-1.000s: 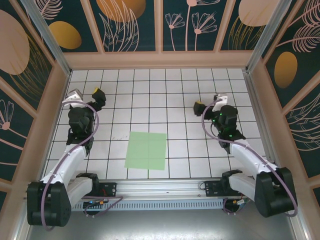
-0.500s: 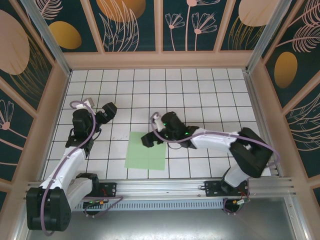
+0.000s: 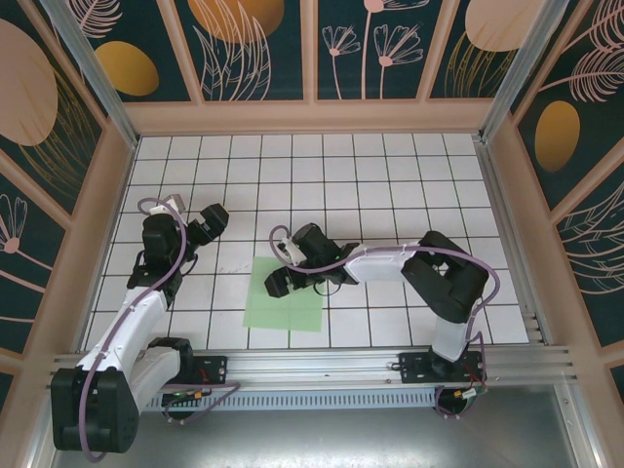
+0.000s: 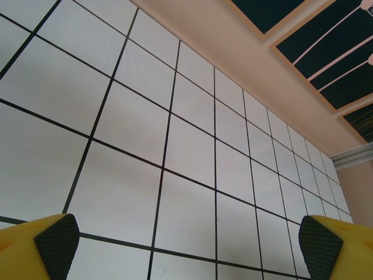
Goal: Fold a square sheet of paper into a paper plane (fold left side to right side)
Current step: Move the square sheet of paper to the center of the table, then pick up the square sheet of paper from the center of the table.
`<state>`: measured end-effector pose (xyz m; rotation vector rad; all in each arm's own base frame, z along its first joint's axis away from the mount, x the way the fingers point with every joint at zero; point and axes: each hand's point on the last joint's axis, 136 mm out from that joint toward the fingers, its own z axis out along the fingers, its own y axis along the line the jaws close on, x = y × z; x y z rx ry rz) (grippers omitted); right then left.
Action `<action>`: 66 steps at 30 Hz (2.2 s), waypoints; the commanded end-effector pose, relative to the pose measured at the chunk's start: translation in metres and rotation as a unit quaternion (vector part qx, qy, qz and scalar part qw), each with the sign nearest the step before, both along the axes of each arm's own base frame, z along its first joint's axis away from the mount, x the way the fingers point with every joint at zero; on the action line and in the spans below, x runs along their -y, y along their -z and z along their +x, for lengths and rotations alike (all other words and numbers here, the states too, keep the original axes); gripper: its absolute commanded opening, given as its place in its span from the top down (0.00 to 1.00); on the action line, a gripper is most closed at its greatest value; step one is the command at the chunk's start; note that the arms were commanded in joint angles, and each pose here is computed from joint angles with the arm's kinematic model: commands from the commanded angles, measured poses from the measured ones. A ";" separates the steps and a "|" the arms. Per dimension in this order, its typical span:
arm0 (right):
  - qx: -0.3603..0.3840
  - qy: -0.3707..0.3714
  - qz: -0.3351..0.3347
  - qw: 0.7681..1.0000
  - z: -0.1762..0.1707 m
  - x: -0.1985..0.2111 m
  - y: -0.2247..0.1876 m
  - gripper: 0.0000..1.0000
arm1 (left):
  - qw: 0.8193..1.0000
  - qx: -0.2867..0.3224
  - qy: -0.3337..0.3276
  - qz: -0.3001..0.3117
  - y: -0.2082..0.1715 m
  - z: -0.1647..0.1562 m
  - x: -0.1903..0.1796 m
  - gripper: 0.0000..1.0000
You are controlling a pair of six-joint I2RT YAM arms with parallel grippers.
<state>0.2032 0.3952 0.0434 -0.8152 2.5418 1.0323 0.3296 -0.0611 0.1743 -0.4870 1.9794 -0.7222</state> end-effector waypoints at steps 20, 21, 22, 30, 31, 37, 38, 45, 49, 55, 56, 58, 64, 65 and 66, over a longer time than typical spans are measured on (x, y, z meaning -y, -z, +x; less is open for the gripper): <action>0.057 0.116 -0.068 0.989 0.127 0.089 0.015 0.06 | 1.000 -0.008 0.022 -0.020 0.001 0.005 0.009 0.01; 0.061 0.116 -0.065 0.989 0.130 0.087 0.011 0.06 | 0.999 -0.007 0.028 -0.024 0.000 0.005 0.011 0.02; 0.066 0.117 -0.060 0.989 0.131 0.086 0.006 0.05 | 0.999 -0.008 0.037 -0.030 0.000 0.005 0.015 0.02; 0.125 0.167 -0.045 0.977 0.147 0.105 -0.048 0.03 | 0.985 -0.040 0.154 -0.070 0.004 -0.003 0.062 0.09; 0.128 0.179 -0.053 0.974 0.149 0.113 -0.049 0.03 | 0.982 -0.047 0.169 -0.066 0.006 -0.006 0.071 0.11; 0.112 0.232 -0.097 0.961 0.156 0.151 -0.035 0.02 | 0.962 -0.105 0.243 -0.066 0.031 -0.024 0.119 0.19; 0.108 0.239 -0.101 0.960 0.157 0.153 -0.033 0.02 | 0.960 -0.113 0.249 -0.065 0.036 -0.026 0.124 0.20; 0.092 0.266 -0.127 0.951 0.167 0.157 -0.015 0.01 | 0.941 -0.159 0.294 -0.049 0.066 -0.029 0.166 0.25; 0.080 0.272 -0.137 0.949 0.171 0.157 -0.005 0.01 | 0.934 -0.176 0.308 -0.037 0.080 -0.026 0.184 0.27; 0.074 0.281 -0.155 0.944 0.172 0.161 0.004 0.01 | 0.926 -0.214 0.312 -0.005 0.108 -0.030 0.195 0.29; 0.073 0.281 -0.157 0.944 0.171 0.162 0.005 0.01 | 0.923 -0.222 0.314 -0.001 0.113 -0.031 0.196 0.30; 0.072 0.280 -0.162 0.943 0.170 0.163 0.008 0.01 | 0.920 -0.234 0.316 0.008 0.122 -0.034 0.198 0.30; 0.062 0.273 -0.167 0.946 0.164 0.162 0.015 0.01 | 0.914 -0.257 0.314 0.025 0.140 -0.038 0.197 0.33; 0.060 0.270 -0.166 0.947 0.163 0.161 0.016 0.01 | 0.913 -0.259 0.313 0.027 0.142 -0.039 0.197 0.33; 0.056 0.266 -0.165 0.948 0.161 0.158 0.018 0.01 | 0.913 -0.260 0.312 0.030 0.144 -0.038 0.196 0.33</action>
